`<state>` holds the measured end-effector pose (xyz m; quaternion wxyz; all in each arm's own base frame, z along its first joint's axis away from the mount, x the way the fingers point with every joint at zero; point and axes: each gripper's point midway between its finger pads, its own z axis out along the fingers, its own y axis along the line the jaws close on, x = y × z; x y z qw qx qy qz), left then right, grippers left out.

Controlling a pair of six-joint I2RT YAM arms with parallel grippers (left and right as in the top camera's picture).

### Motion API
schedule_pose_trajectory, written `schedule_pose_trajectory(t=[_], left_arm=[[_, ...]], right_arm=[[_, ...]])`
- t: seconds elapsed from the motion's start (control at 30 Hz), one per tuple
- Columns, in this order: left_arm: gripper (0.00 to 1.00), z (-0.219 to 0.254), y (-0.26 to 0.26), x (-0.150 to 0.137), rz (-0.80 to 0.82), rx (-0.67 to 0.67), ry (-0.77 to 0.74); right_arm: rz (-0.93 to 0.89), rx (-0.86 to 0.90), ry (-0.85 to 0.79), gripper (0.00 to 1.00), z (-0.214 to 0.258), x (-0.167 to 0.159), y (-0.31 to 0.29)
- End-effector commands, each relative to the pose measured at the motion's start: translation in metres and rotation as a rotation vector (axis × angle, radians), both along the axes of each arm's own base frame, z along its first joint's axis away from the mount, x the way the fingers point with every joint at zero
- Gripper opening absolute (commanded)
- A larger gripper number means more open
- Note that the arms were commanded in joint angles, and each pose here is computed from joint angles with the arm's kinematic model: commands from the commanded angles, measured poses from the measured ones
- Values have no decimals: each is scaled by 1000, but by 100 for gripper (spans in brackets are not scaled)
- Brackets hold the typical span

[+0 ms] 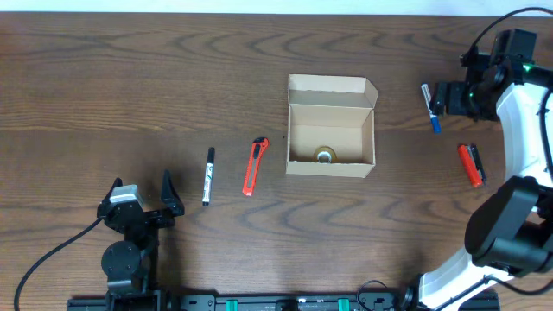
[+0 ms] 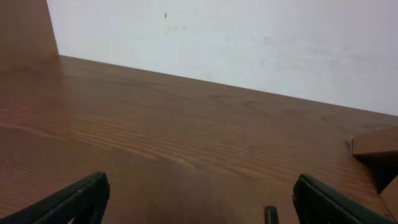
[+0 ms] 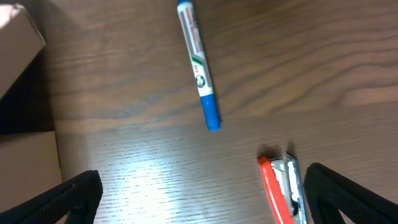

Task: Pack container
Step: 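Move the right gripper over the blue-capped whiteboard marker, then lower the right gripper and grasp the whiteboard marker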

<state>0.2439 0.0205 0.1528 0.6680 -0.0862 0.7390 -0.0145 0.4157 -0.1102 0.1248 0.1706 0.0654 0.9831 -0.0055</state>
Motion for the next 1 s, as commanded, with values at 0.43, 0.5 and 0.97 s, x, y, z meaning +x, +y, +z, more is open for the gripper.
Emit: schedule_pose_trajectory(t=[0.43, 0.5, 0.97], left_arm=[[95, -18, 2, -1, 8, -3, 54], [95, -18, 2, -1, 8, -3, 54], [95, -18, 2, -1, 8, -3, 54]], right_arm=[[41, 93, 124, 99, -63, 20, 7], [41, 87, 106, 99, -56, 29, 4], [63, 117, 143, 98, -76, 51, 2]])
